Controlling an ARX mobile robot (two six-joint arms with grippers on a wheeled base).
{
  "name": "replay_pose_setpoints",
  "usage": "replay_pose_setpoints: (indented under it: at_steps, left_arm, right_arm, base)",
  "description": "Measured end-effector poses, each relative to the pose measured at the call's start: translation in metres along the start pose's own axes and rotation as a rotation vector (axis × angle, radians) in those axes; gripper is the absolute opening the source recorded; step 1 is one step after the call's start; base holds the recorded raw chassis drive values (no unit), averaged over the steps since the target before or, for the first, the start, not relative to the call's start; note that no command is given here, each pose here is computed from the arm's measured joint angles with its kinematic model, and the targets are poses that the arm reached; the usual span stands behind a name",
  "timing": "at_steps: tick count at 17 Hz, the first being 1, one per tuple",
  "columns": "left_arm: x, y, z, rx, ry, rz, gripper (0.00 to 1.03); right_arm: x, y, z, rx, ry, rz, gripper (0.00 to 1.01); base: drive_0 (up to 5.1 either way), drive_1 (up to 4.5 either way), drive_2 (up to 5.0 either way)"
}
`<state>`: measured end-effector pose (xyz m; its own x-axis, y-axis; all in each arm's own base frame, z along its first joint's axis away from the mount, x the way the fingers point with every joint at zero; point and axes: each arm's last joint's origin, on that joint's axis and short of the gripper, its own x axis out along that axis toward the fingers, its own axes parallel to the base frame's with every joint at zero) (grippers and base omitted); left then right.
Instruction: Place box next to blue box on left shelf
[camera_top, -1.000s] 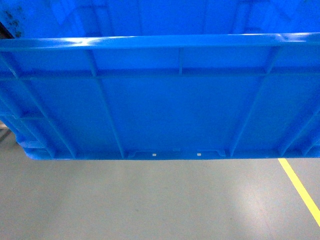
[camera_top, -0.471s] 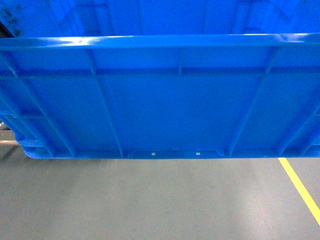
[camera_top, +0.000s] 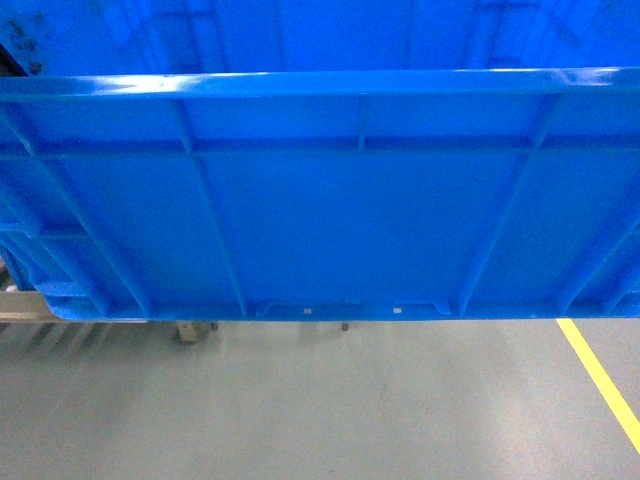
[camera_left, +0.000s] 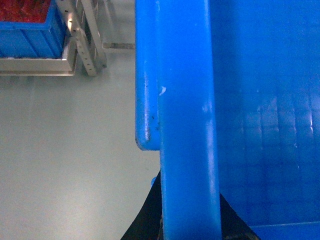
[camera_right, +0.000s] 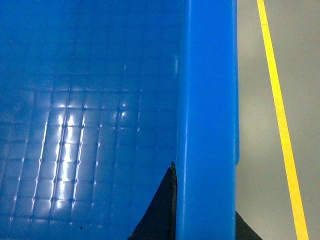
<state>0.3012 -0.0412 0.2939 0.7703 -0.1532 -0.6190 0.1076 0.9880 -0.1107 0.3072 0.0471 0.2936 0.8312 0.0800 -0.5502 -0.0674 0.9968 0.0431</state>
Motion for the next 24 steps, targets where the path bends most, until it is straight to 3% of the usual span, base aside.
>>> replay_pose_setpoints:
  at_steps: [9,13,24]
  left_arm:
    - [0.0000,0.0000,0.0004,0.000,-0.004,0.000,0.05]
    - [0.0007,0.0000,0.0002,0.000,-0.002,-0.001,0.05]
    - [0.0007,-0.0001,0.0002,0.000,-0.002,-0.001,0.05]
  right_arm:
    - [-0.0004,0.0000,0.0005,0.000,-0.004,-0.001,0.07]
    - [0.0004,0.0000,0.0003,0.000,-0.004,0.000,0.07]
    - [0.0000,-0.0001,0.0002,0.000,-0.002,-0.002,0.07]
  base:
    - [0.1,4.38,-4.2]
    - [0.0,0.00,0.0]
    - [-4.8,1.47,3.5]
